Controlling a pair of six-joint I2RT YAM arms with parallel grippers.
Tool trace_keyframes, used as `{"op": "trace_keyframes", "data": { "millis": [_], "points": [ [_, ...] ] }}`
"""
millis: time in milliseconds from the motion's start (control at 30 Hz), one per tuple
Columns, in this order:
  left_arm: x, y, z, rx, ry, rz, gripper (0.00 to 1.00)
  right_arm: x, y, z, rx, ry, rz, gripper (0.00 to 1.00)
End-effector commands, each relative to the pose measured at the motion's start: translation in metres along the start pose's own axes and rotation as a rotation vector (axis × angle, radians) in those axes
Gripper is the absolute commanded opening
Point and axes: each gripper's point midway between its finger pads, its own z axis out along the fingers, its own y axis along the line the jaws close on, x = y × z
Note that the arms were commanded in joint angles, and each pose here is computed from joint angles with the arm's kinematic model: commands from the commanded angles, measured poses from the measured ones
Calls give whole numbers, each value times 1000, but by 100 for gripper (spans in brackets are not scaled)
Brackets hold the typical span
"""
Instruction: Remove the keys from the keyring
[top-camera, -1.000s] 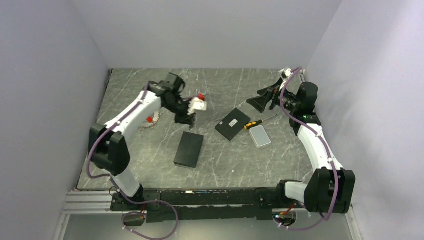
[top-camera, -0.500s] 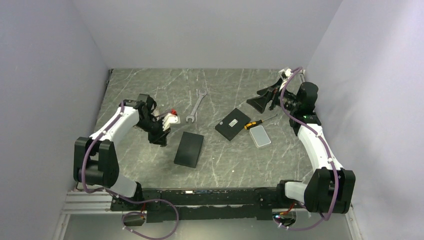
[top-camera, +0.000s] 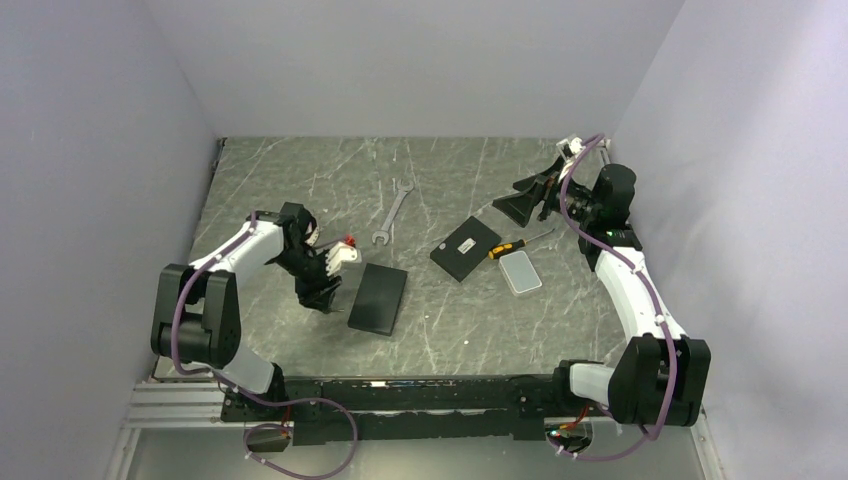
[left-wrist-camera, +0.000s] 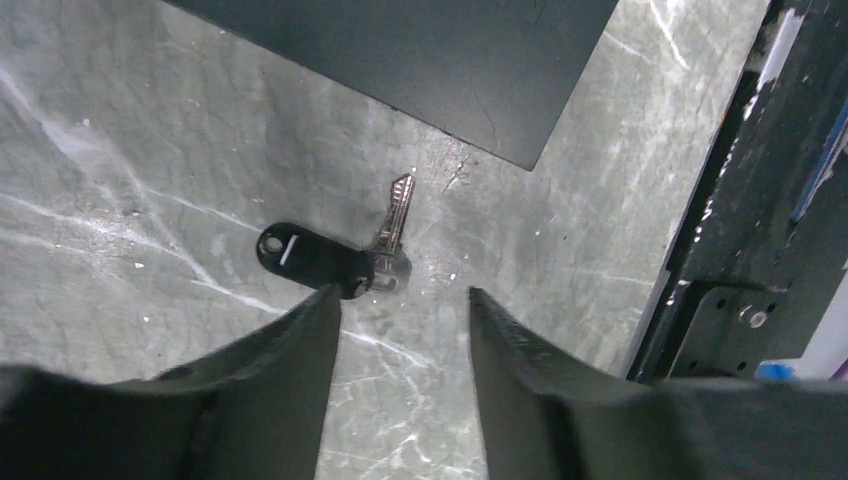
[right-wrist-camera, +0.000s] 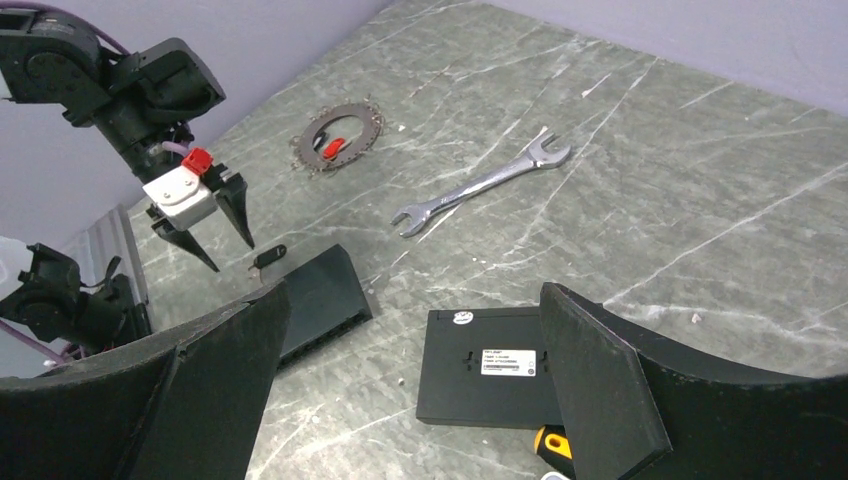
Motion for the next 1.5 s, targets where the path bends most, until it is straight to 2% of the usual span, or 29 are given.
{"op": "trace_keyframes", "data": {
  "millis": [0, 33, 100, 133, 267, 367, 667, 933, 1067, 1133, 1200, 1333, 1467],
  "points": [
    [-11, 2, -5, -14, -37, -1, 61, -5, 2, 0, -18, -15, -39, 100],
    [-15, 4, -8, -22, -49, -5, 69, -5, 2, 1, -18, -15, -39, 100],
    [-22, 7, -13, -38, -68, -12, 75, -4, 2, 0, -18, -14, -38, 100],
    [-27, 10, -16, -47, -79, -17, 82, -4, 2, 1, -18, -14, -38, 100],
    [-41, 21, -27, -80, -118, -50, 83, -5, 2, 0, -18, -14, -42, 100],
    [-28, 23, -20, -119, -90, -12, 79, -5, 2, 0, -17, -13, -44, 100],
    [12, 20, 1, -152, 18, -4, 63, -3, 2, 1, -23, -9, -35, 100],
    [30, 27, 21, -169, 79, -26, 54, -2, 1, 1, -22, -6, -34, 100],
    [33, 34, 29, -196, 105, -27, 43, -1, 0, 1, -23, -3, -31, 100],
    [31, 41, 31, -220, 111, -29, 32, 0, -1, 2, -22, -1, -29, 100],
    [26, 54, 33, -262, 108, -29, 26, 0, -1, 2, -23, 1, -28, 100],
    [16, 79, 33, -299, 112, -42, 16, 1, -1, 2, -26, 5, -29, 100],
    [2, 112, 38, -327, 106, -33, 11, 3, -2, 3, -27, 9, -27, 100]
  ]
}}
